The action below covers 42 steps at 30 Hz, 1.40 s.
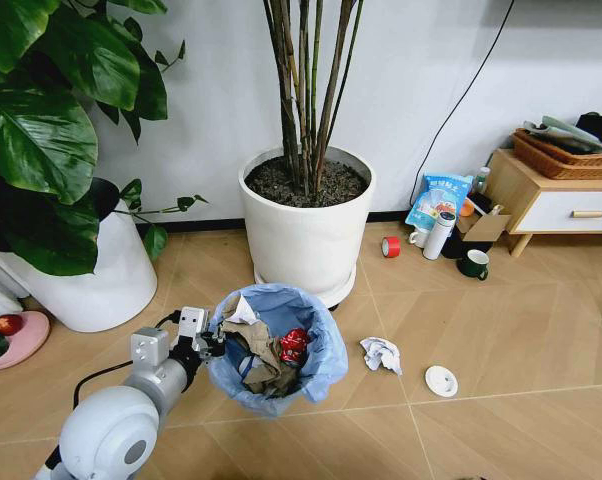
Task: Pick up the trash bin and place the garbage on the floor into it.
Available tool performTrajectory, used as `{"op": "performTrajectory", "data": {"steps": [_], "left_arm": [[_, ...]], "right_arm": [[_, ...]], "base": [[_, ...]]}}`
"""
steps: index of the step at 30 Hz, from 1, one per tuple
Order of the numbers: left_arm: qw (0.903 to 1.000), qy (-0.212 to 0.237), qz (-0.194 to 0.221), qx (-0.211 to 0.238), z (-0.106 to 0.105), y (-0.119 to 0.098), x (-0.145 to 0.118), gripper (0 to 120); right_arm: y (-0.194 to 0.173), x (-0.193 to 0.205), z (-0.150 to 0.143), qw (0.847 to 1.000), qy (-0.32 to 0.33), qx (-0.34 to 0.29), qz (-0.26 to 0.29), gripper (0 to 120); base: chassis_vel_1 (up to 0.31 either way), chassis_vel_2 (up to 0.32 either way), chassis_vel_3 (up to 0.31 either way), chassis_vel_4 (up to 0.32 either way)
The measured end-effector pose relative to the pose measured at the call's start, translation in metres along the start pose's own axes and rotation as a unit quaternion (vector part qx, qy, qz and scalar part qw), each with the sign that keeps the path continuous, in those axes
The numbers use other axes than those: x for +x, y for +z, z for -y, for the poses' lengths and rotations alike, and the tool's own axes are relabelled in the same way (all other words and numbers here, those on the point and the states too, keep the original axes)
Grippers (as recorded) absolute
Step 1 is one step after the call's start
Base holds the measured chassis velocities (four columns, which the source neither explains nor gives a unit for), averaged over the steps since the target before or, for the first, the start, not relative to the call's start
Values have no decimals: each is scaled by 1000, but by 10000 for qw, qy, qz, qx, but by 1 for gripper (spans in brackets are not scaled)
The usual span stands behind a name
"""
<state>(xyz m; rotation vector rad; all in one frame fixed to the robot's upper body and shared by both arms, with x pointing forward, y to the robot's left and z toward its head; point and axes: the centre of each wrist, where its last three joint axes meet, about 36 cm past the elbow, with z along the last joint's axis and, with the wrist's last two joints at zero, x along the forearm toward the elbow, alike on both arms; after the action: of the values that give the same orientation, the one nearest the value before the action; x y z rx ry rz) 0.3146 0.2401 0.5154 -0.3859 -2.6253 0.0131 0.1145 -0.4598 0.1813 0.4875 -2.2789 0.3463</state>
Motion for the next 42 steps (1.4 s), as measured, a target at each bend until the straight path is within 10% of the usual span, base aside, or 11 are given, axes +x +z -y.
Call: {"op": "performTrajectory", "data": {"steps": [34, 42], "left_arm": [[10000, 2, 30, -9, -4, -4, -3, 0], [10000, 11, 28, -8, -3, -4, -2, 0]], "right_arm": [[-2, 15, 1, 9998, 158, -109, 5, 0], [-32, 28, 28, 9979, 467, -85, 449, 0]], "base": [[0, 0, 0, 0], [0, 0, 0, 0]]}}
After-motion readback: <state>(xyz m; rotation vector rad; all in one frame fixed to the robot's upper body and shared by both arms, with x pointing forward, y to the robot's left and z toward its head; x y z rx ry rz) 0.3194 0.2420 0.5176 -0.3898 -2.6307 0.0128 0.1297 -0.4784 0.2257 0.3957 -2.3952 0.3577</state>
